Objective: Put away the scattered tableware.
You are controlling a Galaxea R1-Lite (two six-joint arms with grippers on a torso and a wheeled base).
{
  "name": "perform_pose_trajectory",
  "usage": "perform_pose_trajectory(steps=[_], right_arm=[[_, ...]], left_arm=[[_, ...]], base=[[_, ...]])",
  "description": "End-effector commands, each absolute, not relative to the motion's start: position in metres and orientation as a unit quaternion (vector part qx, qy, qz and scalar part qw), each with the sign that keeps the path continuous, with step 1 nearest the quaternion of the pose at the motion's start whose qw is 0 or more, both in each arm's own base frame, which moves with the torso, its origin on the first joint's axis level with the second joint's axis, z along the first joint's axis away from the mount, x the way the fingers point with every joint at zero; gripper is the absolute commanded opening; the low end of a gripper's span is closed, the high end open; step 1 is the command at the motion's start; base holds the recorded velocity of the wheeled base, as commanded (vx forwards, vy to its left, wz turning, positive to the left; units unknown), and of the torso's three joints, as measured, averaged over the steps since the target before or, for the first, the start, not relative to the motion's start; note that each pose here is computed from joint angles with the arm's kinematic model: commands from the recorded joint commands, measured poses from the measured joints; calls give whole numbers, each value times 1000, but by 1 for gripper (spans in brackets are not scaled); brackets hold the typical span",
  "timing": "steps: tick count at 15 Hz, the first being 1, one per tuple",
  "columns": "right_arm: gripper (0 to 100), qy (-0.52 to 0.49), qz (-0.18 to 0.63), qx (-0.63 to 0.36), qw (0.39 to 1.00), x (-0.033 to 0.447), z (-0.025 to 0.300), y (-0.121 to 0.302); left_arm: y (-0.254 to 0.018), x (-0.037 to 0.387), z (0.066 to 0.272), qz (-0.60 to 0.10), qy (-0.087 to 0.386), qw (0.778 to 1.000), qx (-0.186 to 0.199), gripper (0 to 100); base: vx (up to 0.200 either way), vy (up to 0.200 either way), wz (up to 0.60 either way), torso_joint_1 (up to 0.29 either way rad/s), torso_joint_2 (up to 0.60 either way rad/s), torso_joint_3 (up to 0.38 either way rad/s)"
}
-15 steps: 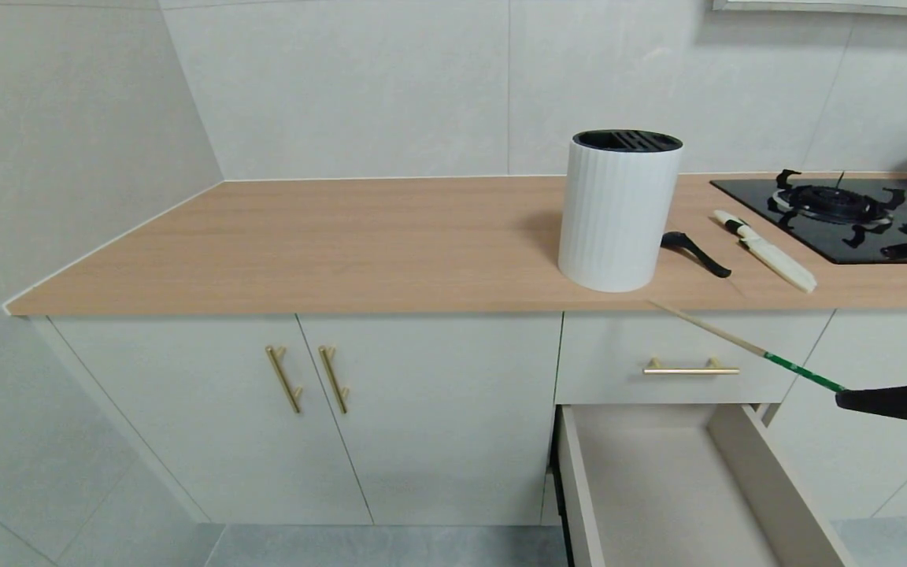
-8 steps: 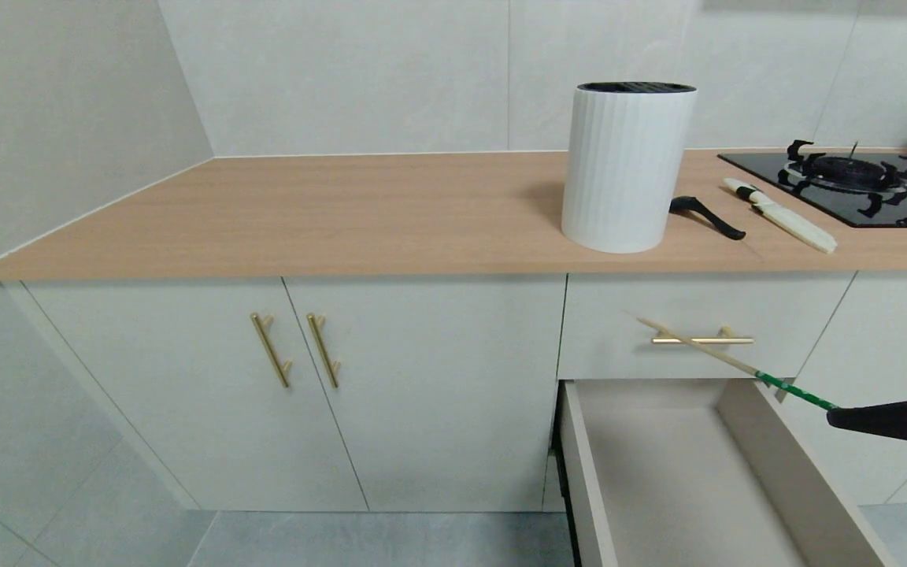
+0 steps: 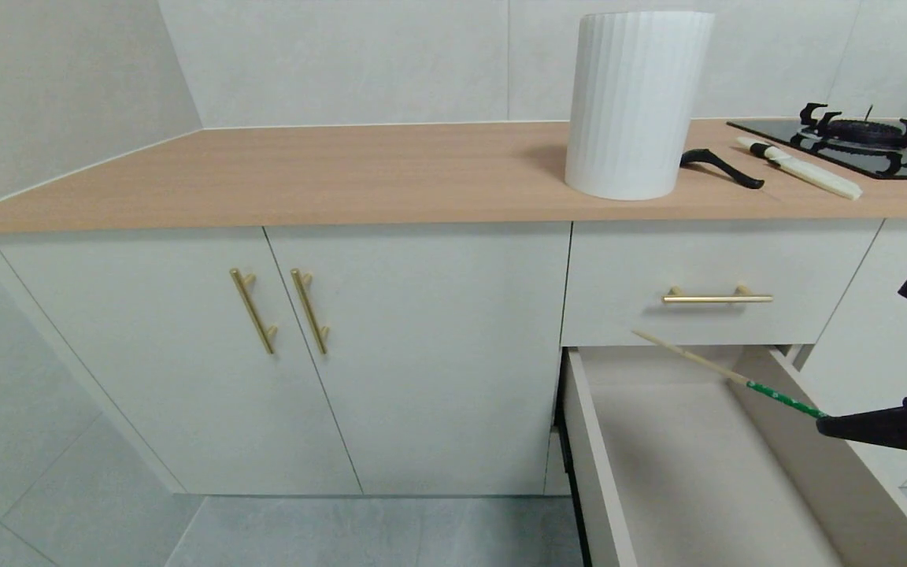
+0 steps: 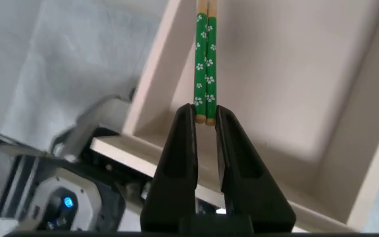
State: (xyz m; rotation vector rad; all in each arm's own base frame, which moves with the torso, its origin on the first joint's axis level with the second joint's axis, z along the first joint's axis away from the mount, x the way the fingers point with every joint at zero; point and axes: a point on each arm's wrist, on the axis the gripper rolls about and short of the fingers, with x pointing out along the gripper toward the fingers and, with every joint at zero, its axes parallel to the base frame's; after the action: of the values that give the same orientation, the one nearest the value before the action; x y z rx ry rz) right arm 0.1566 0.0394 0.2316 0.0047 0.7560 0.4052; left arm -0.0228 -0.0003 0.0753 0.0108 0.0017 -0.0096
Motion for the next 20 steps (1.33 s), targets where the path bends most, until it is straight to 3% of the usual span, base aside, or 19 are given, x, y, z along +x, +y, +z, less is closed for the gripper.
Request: perform_pose_trajectory(steps=[1,9,15,20], right_arm=[[0,378,196,1,905,161,224,40],[0,430,192,-9,882,209,178,51],[0,522,144,44,840,277,91,78],[0,526,53,36,848,305,30,99]], left_arm=[[0,-23,75,-5,1,1000,5,100],[0,-23,75,-5,1,1000,5,100],[0,-23,75,-5,1,1000,5,100],[0,-23,75,-5,1,1000,5,100]], base=[[0,0,0,-41,168,105],[0,0,0,-5,20,11],[0,0,0,0,0,0],[0,0,0,0,0,0]])
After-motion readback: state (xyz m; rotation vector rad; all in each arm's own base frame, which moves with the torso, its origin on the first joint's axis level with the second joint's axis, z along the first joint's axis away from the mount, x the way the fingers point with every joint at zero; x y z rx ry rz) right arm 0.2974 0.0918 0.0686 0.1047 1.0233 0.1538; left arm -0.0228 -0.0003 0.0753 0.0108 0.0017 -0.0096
